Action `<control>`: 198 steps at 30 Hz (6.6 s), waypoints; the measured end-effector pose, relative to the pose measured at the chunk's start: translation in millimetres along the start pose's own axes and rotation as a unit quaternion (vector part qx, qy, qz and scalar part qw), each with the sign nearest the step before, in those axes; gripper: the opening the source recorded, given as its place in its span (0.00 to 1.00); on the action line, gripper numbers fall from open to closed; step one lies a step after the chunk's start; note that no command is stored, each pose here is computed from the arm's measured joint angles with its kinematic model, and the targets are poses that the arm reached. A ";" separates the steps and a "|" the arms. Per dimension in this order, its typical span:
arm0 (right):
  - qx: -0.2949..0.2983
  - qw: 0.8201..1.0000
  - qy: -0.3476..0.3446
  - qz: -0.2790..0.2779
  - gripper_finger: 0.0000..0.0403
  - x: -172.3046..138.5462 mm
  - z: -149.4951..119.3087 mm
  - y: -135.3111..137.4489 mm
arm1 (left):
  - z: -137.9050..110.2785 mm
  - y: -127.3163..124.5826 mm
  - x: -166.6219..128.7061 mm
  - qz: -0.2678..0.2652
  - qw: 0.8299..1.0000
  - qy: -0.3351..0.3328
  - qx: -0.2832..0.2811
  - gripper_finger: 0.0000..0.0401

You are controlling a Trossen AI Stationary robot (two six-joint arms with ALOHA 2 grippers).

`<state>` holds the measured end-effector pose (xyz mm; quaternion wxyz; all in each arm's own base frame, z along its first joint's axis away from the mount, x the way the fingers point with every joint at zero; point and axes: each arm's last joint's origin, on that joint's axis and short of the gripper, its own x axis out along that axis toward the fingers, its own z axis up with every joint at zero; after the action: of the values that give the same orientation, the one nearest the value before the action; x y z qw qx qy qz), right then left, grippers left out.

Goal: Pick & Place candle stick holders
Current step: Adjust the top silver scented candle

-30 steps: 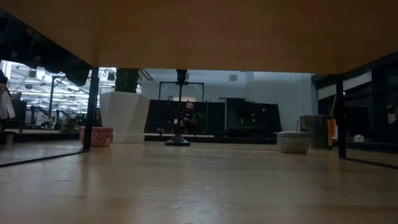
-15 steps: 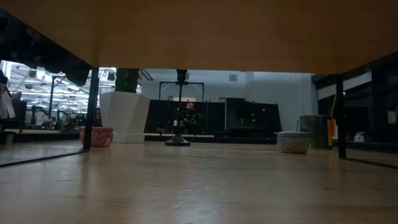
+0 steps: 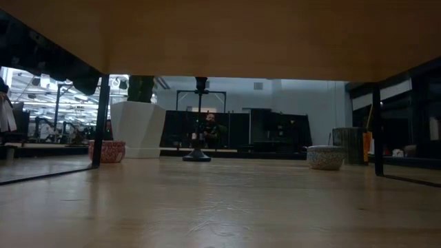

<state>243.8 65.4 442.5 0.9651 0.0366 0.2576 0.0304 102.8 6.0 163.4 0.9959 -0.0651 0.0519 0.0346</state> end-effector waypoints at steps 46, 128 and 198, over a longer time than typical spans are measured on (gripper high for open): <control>0.248 0.875 0.048 -0.413 0.61 -107.8 -132.2 -63.2 | 0.1 0.0 0.0 0.000 1.000 0.000 0.000 0.02; 0.417 0.746 0.241 -0.461 0.22 11.3 -189.7 -209.5 | 16.9 -5.2 -1.7 -0.075 0.979 -0.070 -0.176 0.02; 0.500 0.654 0.515 -0.237 0.14 16.1 -241.1 -170.8 | 17.4 -4.5 -1.7 -0.062 0.984 -0.078 -0.148 0.02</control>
<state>144.2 -90.1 211.4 0.4877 0.4296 0.6898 -0.3190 103.1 3.7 181.3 0.9766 -0.2115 -0.0358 -0.0148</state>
